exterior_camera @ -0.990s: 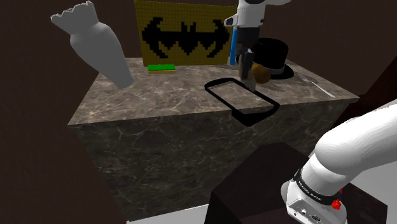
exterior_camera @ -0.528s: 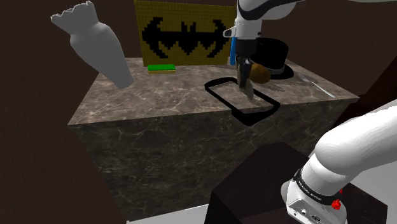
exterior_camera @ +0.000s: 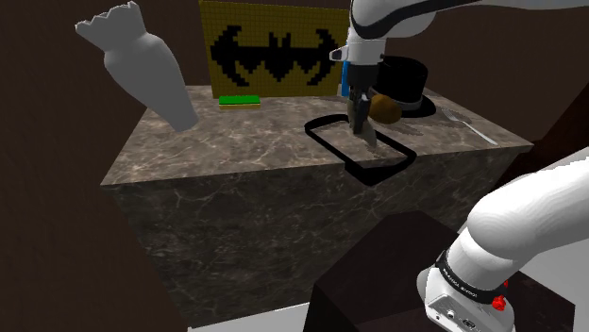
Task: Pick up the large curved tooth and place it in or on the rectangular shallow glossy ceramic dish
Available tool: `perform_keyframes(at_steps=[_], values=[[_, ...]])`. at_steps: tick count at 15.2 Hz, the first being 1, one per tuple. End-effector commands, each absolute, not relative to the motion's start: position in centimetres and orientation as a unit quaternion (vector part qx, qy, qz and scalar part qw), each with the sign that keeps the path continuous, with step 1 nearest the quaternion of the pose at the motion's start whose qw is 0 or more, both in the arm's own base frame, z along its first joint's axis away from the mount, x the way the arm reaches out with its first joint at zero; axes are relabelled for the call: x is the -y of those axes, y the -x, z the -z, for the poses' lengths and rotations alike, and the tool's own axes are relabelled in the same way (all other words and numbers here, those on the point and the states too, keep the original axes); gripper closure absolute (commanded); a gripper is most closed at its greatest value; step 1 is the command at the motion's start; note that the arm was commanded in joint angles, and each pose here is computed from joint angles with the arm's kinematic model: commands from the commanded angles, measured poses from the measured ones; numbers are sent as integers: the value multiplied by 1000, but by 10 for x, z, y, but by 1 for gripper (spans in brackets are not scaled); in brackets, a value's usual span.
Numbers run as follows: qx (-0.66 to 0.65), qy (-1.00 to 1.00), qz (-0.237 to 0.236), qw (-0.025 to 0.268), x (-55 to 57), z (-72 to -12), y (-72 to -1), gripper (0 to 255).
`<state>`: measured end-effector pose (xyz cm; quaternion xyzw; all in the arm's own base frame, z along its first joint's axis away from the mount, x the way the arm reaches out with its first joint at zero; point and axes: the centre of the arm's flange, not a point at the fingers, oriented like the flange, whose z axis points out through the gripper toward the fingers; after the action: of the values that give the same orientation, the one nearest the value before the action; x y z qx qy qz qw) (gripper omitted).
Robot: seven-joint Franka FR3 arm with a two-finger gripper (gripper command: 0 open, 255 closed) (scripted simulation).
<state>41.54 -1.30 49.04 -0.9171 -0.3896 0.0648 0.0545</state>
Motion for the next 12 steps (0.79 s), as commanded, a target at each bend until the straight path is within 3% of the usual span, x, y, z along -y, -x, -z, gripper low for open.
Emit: perform_keyframes(at_steps=[1,2,3,8,12], values=[[388,917,-70,56,15,-486,-415,255],[388,917,-70,56,15,-486,-415,255],[388,917,-70,56,16,-486,-414,0],[388,917,-70,56,15,-486,-415,0],[388,917,-70,56,17,-535,-423,0]])
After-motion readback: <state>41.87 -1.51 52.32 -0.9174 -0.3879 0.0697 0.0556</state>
